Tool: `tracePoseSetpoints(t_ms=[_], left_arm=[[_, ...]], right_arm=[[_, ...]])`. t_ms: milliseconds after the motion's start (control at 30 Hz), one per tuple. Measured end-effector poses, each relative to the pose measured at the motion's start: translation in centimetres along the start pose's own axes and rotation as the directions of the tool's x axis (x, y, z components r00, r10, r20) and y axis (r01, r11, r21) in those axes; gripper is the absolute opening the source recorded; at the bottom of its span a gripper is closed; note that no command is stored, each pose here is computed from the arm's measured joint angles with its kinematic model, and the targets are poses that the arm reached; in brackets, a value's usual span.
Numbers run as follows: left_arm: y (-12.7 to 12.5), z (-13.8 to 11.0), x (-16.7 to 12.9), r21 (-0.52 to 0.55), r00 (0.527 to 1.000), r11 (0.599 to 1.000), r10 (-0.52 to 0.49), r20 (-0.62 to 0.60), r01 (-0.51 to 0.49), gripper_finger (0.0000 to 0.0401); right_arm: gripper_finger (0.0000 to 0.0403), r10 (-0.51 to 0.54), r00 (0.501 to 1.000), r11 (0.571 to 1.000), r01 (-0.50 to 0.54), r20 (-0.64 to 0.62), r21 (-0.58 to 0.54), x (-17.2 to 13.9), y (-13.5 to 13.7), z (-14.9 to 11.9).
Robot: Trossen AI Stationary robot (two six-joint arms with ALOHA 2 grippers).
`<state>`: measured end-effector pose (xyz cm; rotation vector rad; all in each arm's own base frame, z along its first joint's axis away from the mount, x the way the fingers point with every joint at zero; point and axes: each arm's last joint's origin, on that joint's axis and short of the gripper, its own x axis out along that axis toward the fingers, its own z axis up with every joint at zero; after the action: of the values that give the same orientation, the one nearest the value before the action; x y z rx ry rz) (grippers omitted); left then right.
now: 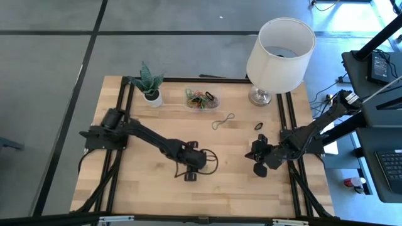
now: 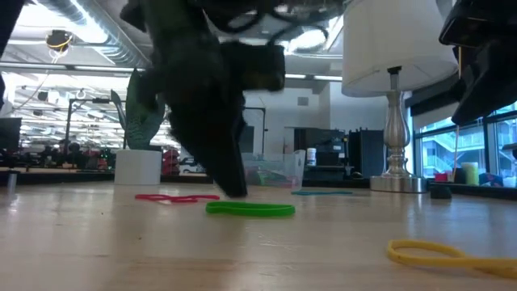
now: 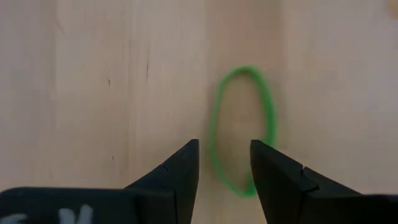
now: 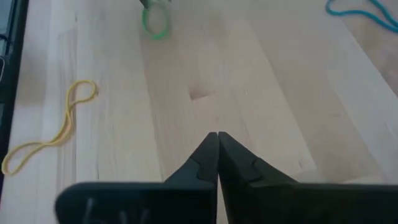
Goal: Pick and place rubber bands into bin
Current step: Put the green rubber band into the transparent bin
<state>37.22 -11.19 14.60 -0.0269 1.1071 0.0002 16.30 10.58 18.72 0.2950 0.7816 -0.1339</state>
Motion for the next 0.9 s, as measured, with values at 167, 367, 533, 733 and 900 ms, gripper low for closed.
tracePoseSetpoints(t_ms=[167,367,533,733,900], left_arm=[[-0.3,0.4,2.0,-0.037,0.997,0.998,0.057,-0.047,-0.059,0.0115],[-0.5,0.8,2.0,-0.065,0.995,0.995,0.073,-0.073,-0.078,0.0010],[-0.8,2.5,-0.3,-0.080,0.999,0.996,0.031,-0.038,-0.034,0.0003],[0.5,5.8,-5.4,-0.107,0.989,0.990,0.099,0.110,-0.087,0.0003],[4.4,7.0,-10.2,-0.170,0.956,0.966,0.226,0.186,-0.196,0.0002]], right_arm=[[0.0006,-0.001,1.000,1.000,0.001,0.000,-0.002,0.0,0.0,0.0],[0.0018,-0.001,1.000,1.000,0.001,-0.001,-0.005,0.0,0.0,0.0],[0.0020,-0.001,1.000,1.000,0.001,0.000,-0.026,0.0,0.0,0.0],[0.0021,-0.004,1.000,0.999,0.004,0.003,-0.031,0.0,0.0,0.0],[0.0021,-0.011,1.000,1.000,0.012,0.011,-0.024,0.0,0.0,0.0]])
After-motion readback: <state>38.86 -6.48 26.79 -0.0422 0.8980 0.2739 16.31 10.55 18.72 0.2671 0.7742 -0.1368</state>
